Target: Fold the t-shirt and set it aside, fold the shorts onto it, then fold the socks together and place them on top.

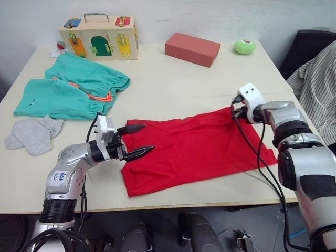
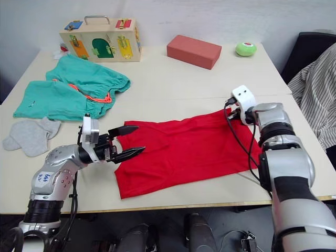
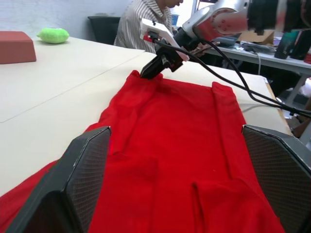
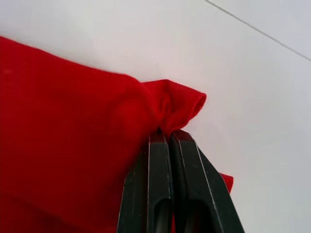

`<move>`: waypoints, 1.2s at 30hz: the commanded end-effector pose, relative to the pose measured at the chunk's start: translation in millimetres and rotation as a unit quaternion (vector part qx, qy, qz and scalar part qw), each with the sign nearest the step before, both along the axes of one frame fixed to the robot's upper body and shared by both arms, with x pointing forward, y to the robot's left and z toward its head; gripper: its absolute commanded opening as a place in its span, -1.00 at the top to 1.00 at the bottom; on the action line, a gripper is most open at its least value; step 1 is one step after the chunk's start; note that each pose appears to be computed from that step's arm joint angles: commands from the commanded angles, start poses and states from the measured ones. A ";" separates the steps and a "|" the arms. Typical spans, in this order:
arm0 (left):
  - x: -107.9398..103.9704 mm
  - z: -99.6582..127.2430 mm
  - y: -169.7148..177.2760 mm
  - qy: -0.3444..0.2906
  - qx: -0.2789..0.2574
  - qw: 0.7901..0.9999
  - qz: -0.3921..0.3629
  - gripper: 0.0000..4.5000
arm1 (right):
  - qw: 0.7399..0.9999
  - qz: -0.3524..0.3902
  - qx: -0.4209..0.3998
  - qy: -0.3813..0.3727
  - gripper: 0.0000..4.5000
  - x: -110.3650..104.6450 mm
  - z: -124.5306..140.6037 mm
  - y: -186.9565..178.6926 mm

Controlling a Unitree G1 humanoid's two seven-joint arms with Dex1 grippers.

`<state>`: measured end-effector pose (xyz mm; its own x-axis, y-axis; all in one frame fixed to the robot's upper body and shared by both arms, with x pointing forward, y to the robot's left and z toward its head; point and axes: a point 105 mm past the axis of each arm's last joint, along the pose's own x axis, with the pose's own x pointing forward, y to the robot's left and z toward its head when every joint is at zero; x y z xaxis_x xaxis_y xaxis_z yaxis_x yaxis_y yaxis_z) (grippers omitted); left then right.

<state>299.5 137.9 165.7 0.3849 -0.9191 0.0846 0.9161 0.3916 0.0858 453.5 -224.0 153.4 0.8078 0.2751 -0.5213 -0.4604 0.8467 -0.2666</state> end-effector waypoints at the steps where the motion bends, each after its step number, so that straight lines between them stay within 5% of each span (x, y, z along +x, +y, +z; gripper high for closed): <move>1: 2.2 9.0 0.6 -0.025 -0.003 1.000 0.008 -1.00 | 0.999 0.039 0.004 -0.025 0.99 6.3 5.6 27.3; 18: 3.9 9.6 11.0 -0.022 0.007 0.999 0.028 -1.00 | 0.980 0.167 0.010 -0.112 0.99 12.6 17.8 120.7; 23: 7.6 8.9 11.6 -0.019 0.022 0.999 0.029 -1.00 | 0.981 0.153 0.018 -0.121 0.99 14.5 17.7 123.7; 26: 10.0 7.2 15.2 -0.012 0.035 0.999 0.028 -1.00 | 0.980 0.152 0.027 -0.129 0.71 14.3 22.2 116.3; 36: 50.2 12.7 37.7 0.006 0.080 0.994 0.073 -1.00 | 0.968 0.194 0.088 -0.131 -0.86 -15.0 68.5 60.3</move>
